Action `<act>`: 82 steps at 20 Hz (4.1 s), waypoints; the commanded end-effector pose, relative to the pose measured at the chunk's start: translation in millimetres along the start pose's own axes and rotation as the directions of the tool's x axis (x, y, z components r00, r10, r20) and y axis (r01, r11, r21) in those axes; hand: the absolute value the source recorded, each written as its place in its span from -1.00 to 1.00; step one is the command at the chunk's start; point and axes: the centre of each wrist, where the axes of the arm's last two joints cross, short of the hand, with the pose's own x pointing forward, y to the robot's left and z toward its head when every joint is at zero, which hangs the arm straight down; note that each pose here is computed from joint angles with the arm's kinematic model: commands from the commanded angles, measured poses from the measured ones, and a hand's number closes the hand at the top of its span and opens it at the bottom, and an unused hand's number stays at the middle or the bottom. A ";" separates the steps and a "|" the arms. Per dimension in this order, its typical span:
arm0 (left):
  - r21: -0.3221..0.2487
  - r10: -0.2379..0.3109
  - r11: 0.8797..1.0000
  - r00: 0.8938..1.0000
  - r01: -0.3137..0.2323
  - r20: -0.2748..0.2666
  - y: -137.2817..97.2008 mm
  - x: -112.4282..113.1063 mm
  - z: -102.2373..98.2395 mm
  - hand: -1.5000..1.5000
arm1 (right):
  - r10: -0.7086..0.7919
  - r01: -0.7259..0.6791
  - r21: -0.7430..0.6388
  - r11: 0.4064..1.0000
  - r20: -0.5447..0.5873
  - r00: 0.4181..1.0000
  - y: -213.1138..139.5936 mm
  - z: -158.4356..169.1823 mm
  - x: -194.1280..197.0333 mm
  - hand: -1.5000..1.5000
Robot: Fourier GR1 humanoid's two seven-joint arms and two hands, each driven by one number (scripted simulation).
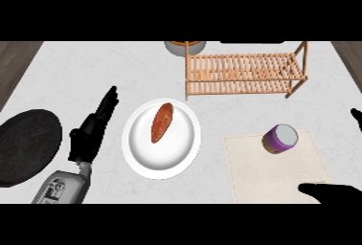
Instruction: Pick the can from the placemat and place it in the tiered shelf
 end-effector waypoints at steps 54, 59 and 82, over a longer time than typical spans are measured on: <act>0.000 -0.012 1.000 1.000 0.012 0.004 -1.9 5.2 6.2 0.00 | 0.121 -0.117 0.040 0.992 -0.135 0.983 103.5 -57.7 -26.3 -1.00; -0.010 -0.017 1.000 1.000 0.017 -0.014 6.1 15.3 -1.4 0.00 | 0.114 -0.111 0.036 0.993 -0.135 0.984 118.2 -75.7 -30.4 -1.00; -0.056 -0.006 0.998 1.000 0.007 0.020 -11.6 13.9 -2.4 0.00 | 0.345 -0.412 0.259 0.874 0.268 0.900 229.0 42.8 97.4 1.00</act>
